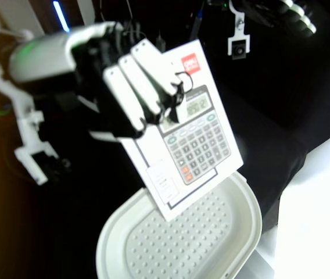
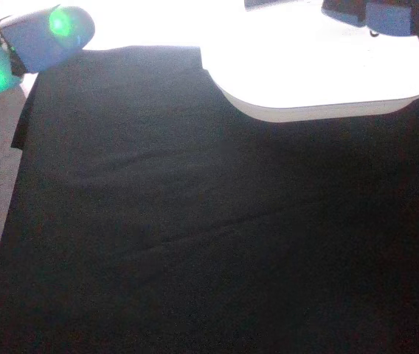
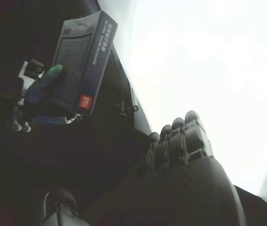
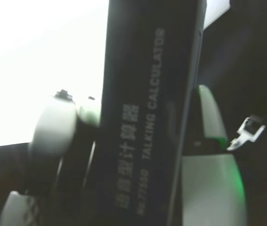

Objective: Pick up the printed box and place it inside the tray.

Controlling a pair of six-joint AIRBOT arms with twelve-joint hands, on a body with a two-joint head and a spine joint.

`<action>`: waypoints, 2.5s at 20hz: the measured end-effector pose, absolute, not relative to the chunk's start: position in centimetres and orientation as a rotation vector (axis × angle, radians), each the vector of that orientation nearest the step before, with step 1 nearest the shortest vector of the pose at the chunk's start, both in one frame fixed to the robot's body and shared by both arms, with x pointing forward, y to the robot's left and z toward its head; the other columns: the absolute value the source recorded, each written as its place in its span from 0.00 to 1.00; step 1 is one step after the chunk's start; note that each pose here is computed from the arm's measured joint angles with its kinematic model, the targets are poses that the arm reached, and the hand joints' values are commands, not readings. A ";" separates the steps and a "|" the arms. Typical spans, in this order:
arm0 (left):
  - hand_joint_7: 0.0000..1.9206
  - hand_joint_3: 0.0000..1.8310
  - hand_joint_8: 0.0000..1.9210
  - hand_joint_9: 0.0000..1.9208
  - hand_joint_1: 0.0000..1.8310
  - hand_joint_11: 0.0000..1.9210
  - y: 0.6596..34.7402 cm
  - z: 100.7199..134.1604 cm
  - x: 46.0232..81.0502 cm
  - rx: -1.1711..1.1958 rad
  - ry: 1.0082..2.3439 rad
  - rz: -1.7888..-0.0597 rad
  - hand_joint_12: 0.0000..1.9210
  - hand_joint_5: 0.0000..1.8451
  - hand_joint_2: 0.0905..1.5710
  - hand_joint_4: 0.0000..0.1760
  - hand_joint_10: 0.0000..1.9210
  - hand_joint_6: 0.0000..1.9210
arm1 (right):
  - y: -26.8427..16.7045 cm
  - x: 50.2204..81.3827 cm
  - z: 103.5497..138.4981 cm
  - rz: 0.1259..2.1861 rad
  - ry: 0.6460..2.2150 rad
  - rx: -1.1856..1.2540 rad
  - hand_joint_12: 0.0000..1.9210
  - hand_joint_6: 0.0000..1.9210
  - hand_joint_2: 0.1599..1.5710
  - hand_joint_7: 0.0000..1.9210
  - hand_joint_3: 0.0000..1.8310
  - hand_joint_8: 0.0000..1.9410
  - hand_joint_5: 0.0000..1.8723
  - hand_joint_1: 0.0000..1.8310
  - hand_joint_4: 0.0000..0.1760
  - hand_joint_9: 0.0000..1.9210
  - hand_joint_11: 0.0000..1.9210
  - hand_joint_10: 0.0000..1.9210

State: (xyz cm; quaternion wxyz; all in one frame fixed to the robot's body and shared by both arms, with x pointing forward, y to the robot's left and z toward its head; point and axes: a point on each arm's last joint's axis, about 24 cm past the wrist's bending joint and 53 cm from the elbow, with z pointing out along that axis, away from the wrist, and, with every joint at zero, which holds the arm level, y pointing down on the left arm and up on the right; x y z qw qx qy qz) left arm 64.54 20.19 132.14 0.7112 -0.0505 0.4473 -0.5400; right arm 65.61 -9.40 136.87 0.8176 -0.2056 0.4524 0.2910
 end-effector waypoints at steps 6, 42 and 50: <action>0.00 0.00 0.00 0.00 0.00 0.00 20.7 130.9 64.3 -0.137 1.008 -1.190 0.00 0.00 0.48 0.07 0.00 0.00 | -8.7 65.5 136.7 0.300 0.908 -0.570 0.94 0.50 0.72 0.48 0.00 0.72 0.44 0.68 0.00 0.50 0.48 0.83; 0.00 0.00 0.00 0.00 0.00 0.00 22.6 126.2 64.2 -0.217 1.122 -1.151 0.00 0.00 0.47 0.00 0.00 0.00 | -12.8 73.8 130.1 0.445 1.219 -0.291 0.00 0.00 0.32 0.00 0.00 0.00 0.00 0.32 1.00 0.00 0.00 0.00; 0.00 0.00 0.00 0.00 0.00 0.00 22.7 125.8 64.4 -0.240 1.125 -1.148 0.00 0.00 0.49 0.00 0.00 0.00 | -20.5 77.5 131.3 1.136 1.202 0.209 0.00 0.00 0.34 0.00 0.00 0.00 0.00 0.34 1.00 0.00 0.00 0.00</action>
